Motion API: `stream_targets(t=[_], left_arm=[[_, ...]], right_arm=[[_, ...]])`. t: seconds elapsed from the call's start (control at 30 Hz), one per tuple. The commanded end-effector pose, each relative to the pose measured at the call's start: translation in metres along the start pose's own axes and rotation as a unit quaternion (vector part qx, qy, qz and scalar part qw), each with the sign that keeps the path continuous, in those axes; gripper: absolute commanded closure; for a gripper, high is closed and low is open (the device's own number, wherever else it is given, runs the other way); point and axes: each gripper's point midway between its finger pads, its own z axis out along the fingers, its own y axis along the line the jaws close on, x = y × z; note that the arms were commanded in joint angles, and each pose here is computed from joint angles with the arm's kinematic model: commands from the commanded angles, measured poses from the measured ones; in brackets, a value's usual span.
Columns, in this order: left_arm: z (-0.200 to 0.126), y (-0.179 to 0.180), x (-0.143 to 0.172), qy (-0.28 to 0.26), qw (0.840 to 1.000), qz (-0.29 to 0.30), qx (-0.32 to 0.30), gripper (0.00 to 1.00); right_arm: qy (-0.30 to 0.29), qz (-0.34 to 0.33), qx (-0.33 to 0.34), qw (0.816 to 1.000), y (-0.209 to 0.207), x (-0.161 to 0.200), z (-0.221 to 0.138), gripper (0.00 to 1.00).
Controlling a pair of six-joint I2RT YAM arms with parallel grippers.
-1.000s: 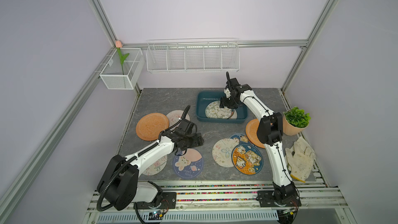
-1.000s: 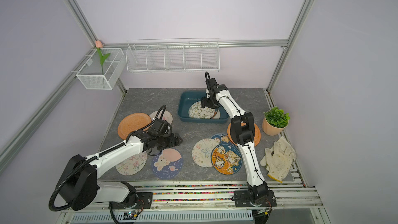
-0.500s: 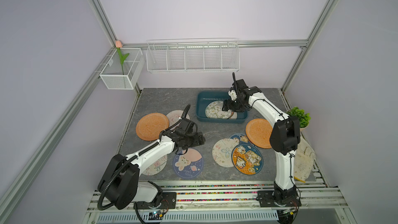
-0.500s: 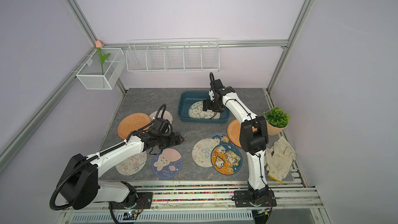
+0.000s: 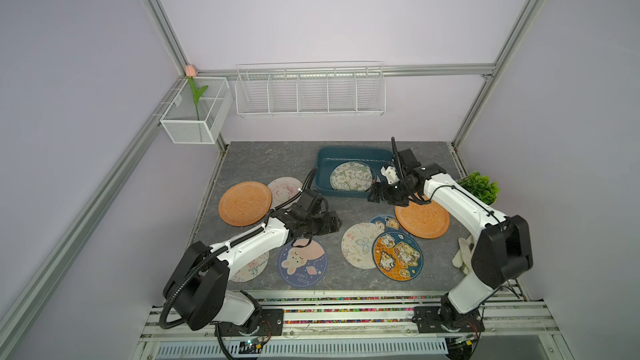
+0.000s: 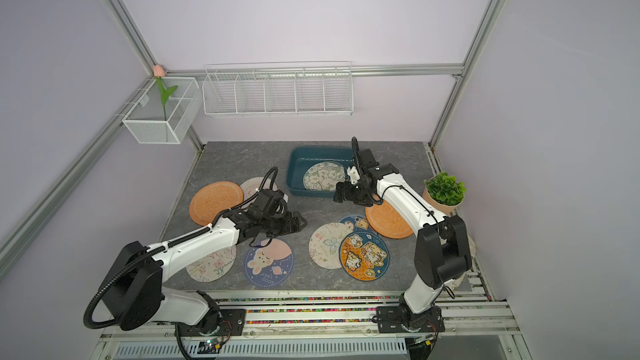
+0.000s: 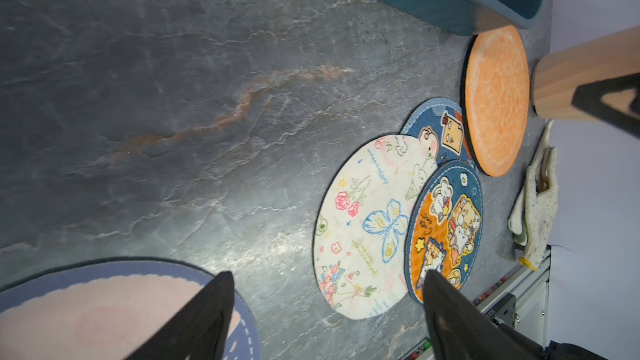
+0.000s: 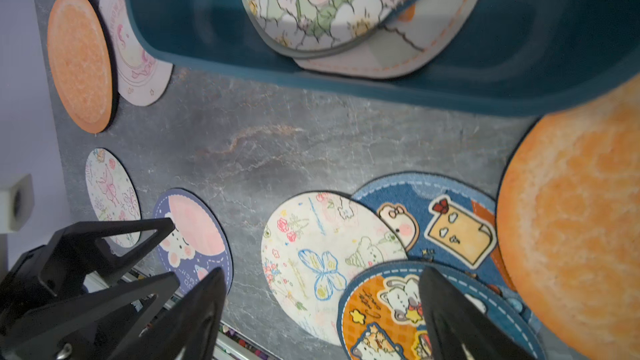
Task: Put the coasters into the storage box
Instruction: Place the coaster in the storage box, then pick up the coaster from the center of the board.
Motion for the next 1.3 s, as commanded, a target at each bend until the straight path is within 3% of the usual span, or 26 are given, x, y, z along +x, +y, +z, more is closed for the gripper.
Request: stream_targets(t=[0.0,0.27,0.57,0.9,1.27], left_arm=[[0.006,-0.024,-0.009,-0.011,1.0,0.009,0.022,0.16],[0.024,-0.052,0.004,0.015,0.998,0.046,0.034,0.22],[0.056,-0.083,0.035,0.066,0.993,0.083,0.05,0.3],[0.084,-0.111,0.058,0.114,0.983,0.123,0.069,0.4],[0.104,-0.105,0.077,0.148,0.977,0.151,0.03,0.48]], right_arm=[[-0.002,0.025,-0.008,1.0,-0.007,0.022,-0.011,0.11],[0.023,0.097,0.031,0.995,-0.048,0.09,-0.019,0.11],[0.038,0.231,0.084,0.969,-0.104,0.159,-0.019,0.09],[0.025,0.311,0.103,0.945,-0.137,0.185,-0.01,0.09],[0.019,0.311,0.107,0.944,-0.147,0.196,0.0,0.14]])
